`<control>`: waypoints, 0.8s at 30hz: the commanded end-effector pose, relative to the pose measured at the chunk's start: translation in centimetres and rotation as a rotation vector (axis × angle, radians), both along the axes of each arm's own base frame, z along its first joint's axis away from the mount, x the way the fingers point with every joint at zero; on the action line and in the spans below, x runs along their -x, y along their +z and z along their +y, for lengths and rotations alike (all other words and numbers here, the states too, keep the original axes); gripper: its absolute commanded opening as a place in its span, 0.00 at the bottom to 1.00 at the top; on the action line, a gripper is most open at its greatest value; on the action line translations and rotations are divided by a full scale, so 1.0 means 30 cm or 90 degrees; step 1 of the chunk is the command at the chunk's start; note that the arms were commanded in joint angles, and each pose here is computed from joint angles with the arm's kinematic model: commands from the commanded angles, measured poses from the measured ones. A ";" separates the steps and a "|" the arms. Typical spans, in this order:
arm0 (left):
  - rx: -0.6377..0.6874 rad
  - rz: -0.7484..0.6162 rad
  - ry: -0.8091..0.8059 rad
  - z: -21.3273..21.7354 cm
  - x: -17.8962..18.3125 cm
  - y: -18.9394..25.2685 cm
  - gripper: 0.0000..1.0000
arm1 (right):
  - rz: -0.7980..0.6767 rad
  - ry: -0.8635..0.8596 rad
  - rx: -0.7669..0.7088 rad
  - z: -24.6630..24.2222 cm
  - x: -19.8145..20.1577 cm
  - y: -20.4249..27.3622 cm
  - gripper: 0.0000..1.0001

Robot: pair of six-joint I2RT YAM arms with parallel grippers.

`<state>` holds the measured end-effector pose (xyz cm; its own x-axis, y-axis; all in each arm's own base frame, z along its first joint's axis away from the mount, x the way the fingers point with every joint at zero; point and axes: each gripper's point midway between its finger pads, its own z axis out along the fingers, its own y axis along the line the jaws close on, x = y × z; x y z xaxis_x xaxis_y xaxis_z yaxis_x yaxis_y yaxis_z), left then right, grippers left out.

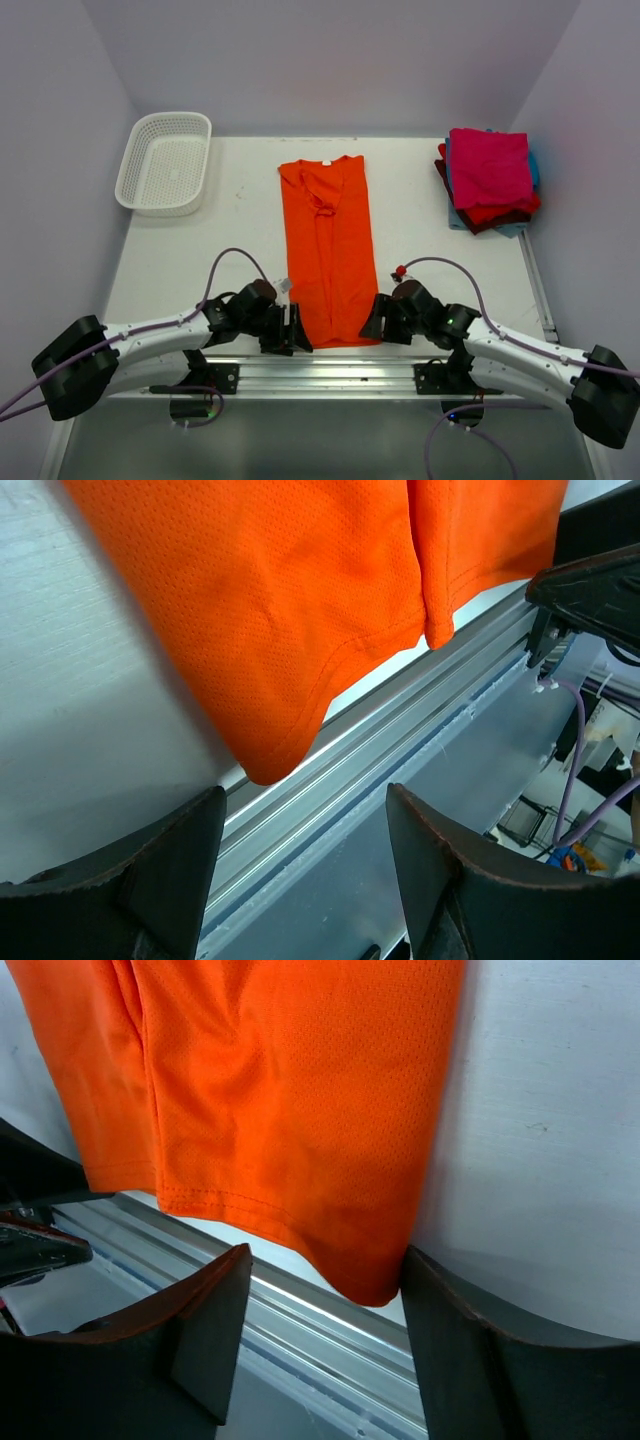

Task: Fold and stack the t-shirts
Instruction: Fold the tshirt

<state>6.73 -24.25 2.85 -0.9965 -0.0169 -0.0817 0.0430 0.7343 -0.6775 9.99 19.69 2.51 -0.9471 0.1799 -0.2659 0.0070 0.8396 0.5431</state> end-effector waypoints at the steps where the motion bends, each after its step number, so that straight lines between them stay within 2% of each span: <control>1: -0.100 -0.002 0.056 0.085 -0.016 -0.089 0.70 | 0.017 -0.002 0.005 0.000 0.008 -0.023 0.63; 4: -0.124 -0.007 0.084 0.106 -0.032 -0.108 0.67 | 0.017 -0.002 0.009 -0.003 0.009 -0.023 0.57; 10: -0.177 -0.020 0.116 0.151 -0.054 -0.143 0.54 | 0.008 -0.008 0.015 -0.019 0.006 -0.018 0.54; 13: -0.201 -0.047 0.137 0.175 -0.083 -0.147 0.54 | 0.008 -0.006 0.017 -0.019 0.008 -0.018 0.54; 17: -0.191 -0.076 0.151 0.166 -0.117 -0.137 0.56 | 0.008 -0.005 0.021 -0.022 0.008 -0.024 0.54; 24: -0.198 -0.035 0.114 0.145 -0.082 -0.182 0.55 | 0.006 -0.007 0.027 -0.031 0.007 -0.021 0.53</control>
<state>10.52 -24.21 1.84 -0.9683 -0.1837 -0.1690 -0.0441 0.7924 -0.6084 9.78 19.60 2.32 -0.9507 0.1765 -0.2549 0.0124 0.8431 0.5376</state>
